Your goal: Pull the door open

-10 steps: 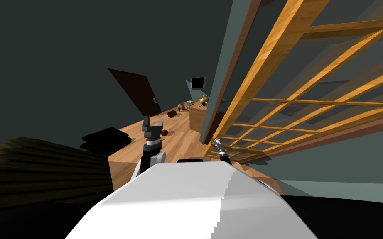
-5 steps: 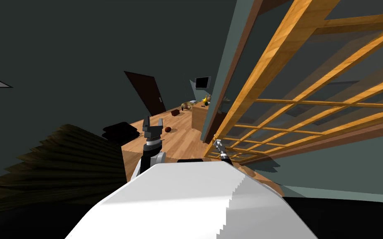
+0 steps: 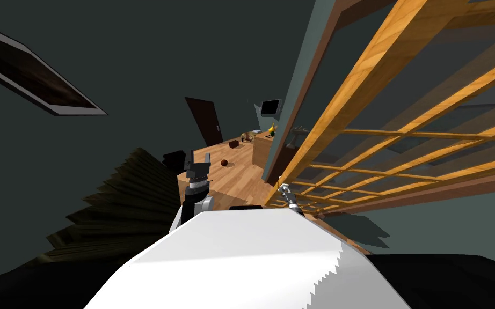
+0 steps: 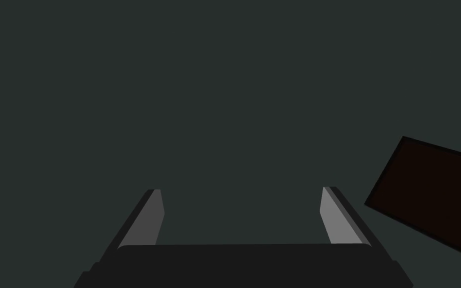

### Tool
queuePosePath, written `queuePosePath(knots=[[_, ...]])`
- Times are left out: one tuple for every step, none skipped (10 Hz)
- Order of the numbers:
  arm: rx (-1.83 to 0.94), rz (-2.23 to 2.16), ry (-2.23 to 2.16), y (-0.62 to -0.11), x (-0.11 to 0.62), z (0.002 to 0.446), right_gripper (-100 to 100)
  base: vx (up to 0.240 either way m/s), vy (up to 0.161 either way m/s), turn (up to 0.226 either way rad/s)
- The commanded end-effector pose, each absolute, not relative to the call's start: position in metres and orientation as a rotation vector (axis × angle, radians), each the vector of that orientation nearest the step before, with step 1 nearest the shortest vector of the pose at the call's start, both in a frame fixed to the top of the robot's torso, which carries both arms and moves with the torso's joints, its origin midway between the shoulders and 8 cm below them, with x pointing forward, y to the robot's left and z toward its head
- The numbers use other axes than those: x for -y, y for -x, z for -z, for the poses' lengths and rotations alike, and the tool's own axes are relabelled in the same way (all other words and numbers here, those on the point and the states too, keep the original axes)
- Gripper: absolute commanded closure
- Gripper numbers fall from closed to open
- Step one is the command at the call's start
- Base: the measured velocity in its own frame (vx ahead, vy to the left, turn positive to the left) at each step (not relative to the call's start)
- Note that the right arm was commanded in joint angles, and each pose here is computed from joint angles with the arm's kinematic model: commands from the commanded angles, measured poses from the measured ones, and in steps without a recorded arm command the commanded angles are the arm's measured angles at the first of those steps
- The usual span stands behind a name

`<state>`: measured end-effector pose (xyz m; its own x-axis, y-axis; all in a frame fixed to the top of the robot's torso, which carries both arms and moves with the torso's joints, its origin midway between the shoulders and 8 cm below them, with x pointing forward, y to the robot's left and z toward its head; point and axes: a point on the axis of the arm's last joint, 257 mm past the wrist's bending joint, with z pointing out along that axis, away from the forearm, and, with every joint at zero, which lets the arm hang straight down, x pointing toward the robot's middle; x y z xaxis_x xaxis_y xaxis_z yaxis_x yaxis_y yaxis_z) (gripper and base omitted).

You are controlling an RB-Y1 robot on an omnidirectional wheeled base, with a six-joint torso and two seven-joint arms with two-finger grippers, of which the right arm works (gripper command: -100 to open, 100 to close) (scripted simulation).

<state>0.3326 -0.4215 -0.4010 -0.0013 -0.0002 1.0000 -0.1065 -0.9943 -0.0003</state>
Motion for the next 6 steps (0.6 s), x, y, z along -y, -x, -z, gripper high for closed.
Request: queuePosePath(knots=[[0.121,-2.164,-2.164,-0.321,0.428,0.4,100,-0.24,0.012,0.223],[0.118,-2.166,-2.164,-0.325,0.426,0.401,100,-0.115,0.008,0.028],[0.076,-2.177,-2.181,-0.306,0.419,0.403,100,-0.067,-0.015,-0.008],[0.076,-2.177,-2.181,-0.306,0.419,0.403,100,-0.074,-0.027,0.0],[0.057,-2.185,-2.187,-0.298,0.415,0.403,100,-0.055,-0.034,-0.006],[0.037,-2.193,-2.194,-0.29,0.412,0.403,100,-0.049,-0.027,-0.001]])
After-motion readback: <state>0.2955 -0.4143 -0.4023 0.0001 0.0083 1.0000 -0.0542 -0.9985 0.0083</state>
